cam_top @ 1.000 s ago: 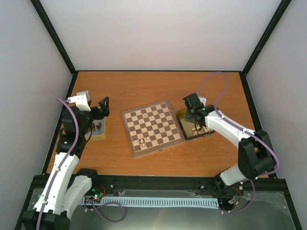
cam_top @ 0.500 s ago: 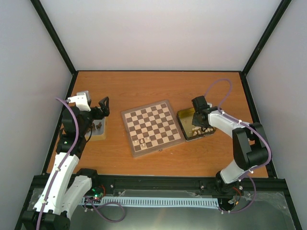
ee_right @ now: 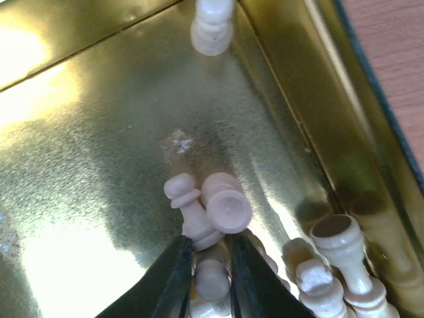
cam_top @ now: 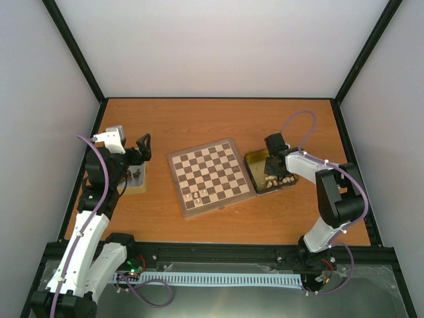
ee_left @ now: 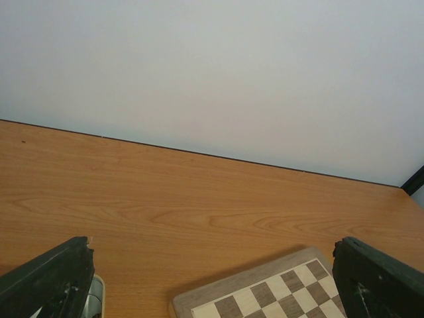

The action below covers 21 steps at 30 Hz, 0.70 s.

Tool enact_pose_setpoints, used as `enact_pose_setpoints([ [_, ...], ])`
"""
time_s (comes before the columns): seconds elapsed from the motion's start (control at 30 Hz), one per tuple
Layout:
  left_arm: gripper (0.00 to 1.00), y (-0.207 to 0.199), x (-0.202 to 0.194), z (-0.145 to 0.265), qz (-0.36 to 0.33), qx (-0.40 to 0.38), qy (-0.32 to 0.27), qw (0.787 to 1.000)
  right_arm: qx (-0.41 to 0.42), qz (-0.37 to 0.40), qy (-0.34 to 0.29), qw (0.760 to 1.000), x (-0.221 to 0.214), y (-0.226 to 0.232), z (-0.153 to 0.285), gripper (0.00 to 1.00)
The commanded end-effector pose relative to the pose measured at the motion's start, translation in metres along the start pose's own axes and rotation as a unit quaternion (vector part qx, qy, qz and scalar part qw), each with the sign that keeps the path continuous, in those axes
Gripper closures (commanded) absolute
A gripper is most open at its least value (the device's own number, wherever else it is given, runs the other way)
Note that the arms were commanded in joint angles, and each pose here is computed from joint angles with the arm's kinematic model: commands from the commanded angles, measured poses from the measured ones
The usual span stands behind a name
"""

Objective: Set up the chess pieces on the board
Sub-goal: Pick up the chess piece from the storage box.

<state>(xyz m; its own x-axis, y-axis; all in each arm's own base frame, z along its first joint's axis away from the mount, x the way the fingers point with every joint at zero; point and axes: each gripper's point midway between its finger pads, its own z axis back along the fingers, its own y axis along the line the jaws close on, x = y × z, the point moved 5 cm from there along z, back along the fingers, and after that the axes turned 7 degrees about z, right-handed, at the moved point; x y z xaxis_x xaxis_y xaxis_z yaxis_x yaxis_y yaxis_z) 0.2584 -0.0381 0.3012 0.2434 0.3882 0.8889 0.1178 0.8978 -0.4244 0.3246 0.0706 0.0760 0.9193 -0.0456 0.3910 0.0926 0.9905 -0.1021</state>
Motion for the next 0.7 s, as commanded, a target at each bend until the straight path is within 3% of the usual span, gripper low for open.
enact_pose_setpoints([
  [0.0,0.00,-0.008,0.013,0.003,0.003,-0.012,-0.019,1.000,0.011,0.007,-0.008,1.000,0.006,0.002,-0.005,0.85],
  [0.17,0.00,-0.008,0.014,0.003,0.002,-0.013,-0.020,1.000,0.031,0.010,-0.023,0.999,0.013,0.005,0.009,0.92],
  [0.47,0.00,-0.008,0.013,0.003,0.002,-0.013,-0.020,1.000,0.122,-0.001,-0.046,0.991,0.023,0.020,0.051,0.91],
  [0.67,0.00,-0.008,0.013,0.002,0.003,-0.014,-0.019,1.000,0.188,0.034,-0.063,0.979,0.026,0.059,0.082,0.90],
])
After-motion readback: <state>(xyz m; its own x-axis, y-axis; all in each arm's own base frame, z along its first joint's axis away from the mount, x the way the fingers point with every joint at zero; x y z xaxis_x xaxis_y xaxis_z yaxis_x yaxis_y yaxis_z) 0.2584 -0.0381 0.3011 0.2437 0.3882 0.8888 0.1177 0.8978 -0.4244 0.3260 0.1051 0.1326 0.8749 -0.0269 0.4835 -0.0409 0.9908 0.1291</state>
